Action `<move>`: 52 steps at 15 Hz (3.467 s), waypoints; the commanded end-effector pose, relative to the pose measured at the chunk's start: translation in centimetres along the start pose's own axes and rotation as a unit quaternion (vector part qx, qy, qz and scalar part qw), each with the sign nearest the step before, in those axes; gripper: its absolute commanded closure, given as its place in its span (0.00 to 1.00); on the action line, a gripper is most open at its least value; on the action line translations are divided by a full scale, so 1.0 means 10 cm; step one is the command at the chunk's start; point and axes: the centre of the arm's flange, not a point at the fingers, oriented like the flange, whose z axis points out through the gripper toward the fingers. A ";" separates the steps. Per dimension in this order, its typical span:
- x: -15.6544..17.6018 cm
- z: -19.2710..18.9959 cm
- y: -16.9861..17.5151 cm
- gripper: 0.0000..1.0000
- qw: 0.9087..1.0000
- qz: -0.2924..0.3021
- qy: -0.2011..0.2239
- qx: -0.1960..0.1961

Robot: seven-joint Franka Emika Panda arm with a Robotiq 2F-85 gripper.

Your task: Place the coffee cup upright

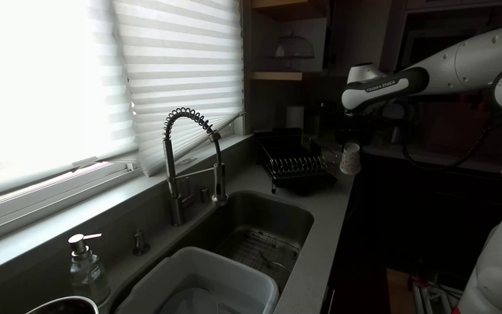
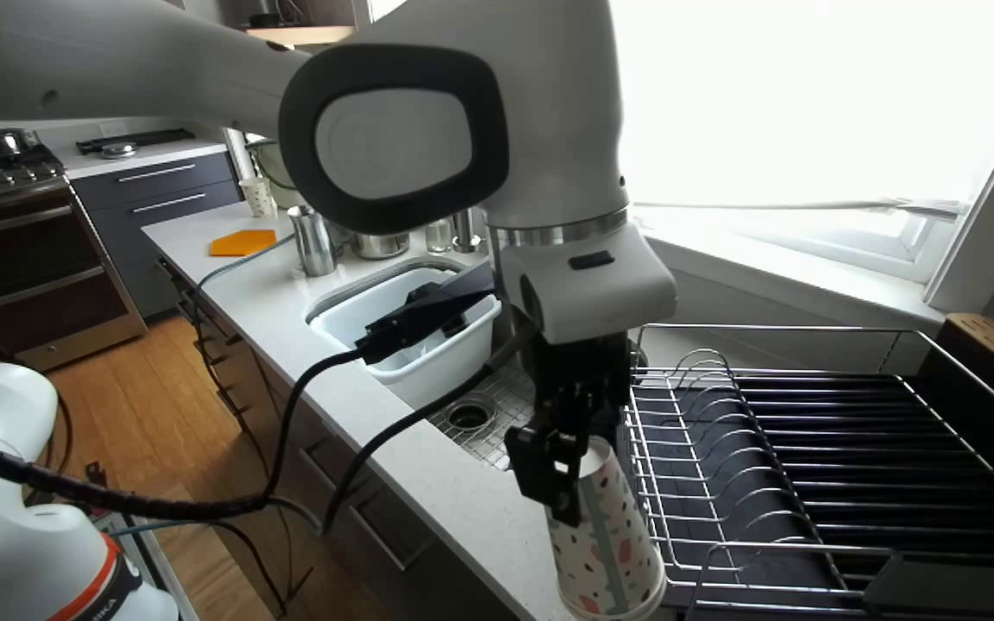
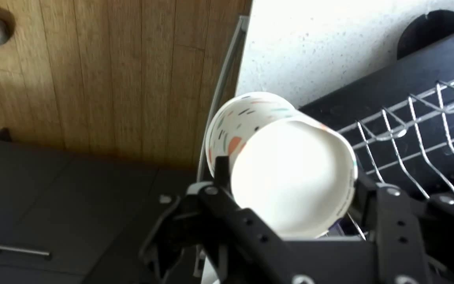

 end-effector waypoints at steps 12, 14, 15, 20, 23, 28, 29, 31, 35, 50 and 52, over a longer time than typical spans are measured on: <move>-0.65 0.61 -0.28 0.58 1.000 0.014 -0.011 -0.003; -0.75 0.71 -0.35 0.58 1.000 0.005 -0.014 0.002; -0.78 0.75 -0.39 0.58 1.000 0.002 -0.010 0.004; -1.00 0.92 -0.56 0.58 1.000 -0.008 0.028 0.004; -1.07 1.01 -0.63 0.58 0.999 -0.005 0.050 0.005; -1.14 1.15 -0.70 0.20 0.996 -0.011 0.083 0.004; -1.13 1.14 -0.70 0.06 0.996 -0.012 0.089 0.004; -1.13 1.17 -0.71 0.00 0.995 -0.016 0.095 0.005; -1.12 1.21 -0.74 0.00 0.995 -0.019 0.098 0.016; -0.70 0.65 -0.58 0.00 0.999 -0.012 0.027 0.034; -0.60 0.66 -0.50 0.00 0.999 -0.015 0.011 0.031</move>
